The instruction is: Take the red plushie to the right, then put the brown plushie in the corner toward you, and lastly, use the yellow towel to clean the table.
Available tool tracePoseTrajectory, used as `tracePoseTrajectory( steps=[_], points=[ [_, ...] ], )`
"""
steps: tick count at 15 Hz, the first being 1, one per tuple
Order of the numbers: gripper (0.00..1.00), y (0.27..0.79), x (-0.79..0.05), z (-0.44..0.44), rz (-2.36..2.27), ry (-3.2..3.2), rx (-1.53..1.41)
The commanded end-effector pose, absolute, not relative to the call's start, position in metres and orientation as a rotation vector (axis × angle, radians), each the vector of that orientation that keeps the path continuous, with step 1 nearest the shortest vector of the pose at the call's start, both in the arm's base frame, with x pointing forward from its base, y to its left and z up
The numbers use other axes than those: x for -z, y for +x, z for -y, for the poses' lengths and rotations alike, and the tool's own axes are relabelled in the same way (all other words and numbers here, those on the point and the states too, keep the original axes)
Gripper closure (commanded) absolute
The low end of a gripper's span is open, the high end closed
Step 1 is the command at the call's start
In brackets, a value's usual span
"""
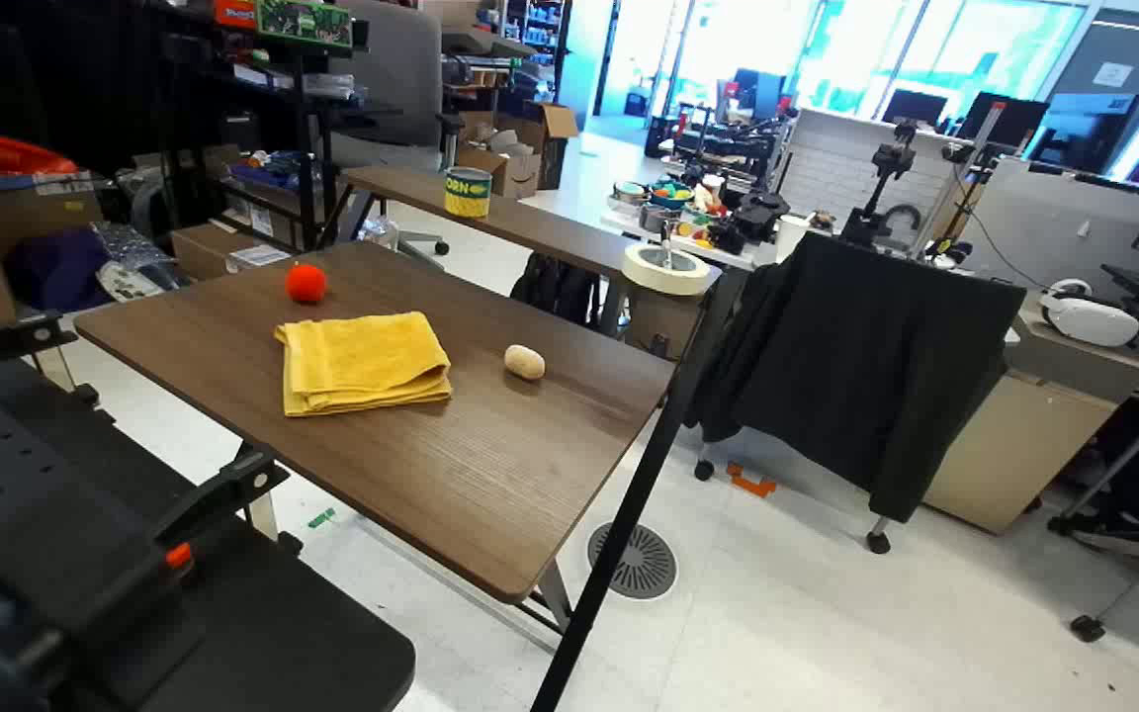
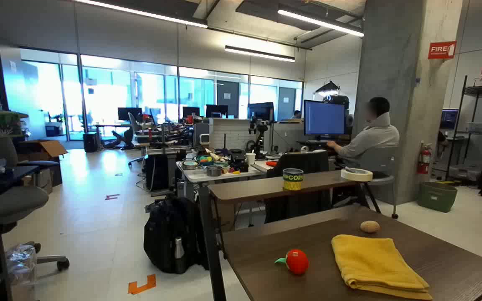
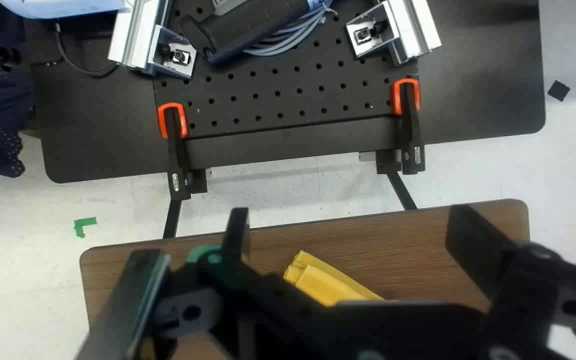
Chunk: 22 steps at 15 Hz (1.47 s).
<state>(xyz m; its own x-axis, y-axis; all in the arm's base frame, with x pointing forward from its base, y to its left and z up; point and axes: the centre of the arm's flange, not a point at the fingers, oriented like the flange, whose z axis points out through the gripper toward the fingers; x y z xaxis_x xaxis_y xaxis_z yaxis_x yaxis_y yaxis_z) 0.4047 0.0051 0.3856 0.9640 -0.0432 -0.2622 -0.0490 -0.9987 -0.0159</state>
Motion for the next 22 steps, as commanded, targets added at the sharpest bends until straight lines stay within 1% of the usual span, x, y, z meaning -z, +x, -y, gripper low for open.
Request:
tracePoseTrajectory(
  steps=[1, 5, 6, 7, 11, 15, 16, 18, 22],
  points=[
    [0.00, 0.405, -0.386, -0.005, -0.073, -3.091, -0.410],
    [0.00, 0.405, -0.386, -0.005, -0.073, -3.092, -0.408],
    [0.00, 0.413, -0.397, -0.008, -0.052, -3.103, -0.306],
    [0.00, 0.429, -0.409, -0.011, -0.111, -3.098, -0.158],
    [0.00, 0.506, -0.448, -0.030, -0.257, -2.992, 0.148],
    [0.00, 0.563, -0.441, -0.058, -0.365, -2.884, 0.507],
    [0.00, 0.527, -0.454, -0.043, -0.313, -2.925, 0.397],
    [0.00, 0.546, -0.440, -0.053, -0.336, -2.905, 0.465],
    [0.00, 0.554, -0.437, -0.054, -0.342, -2.902, 0.472]
  ],
)
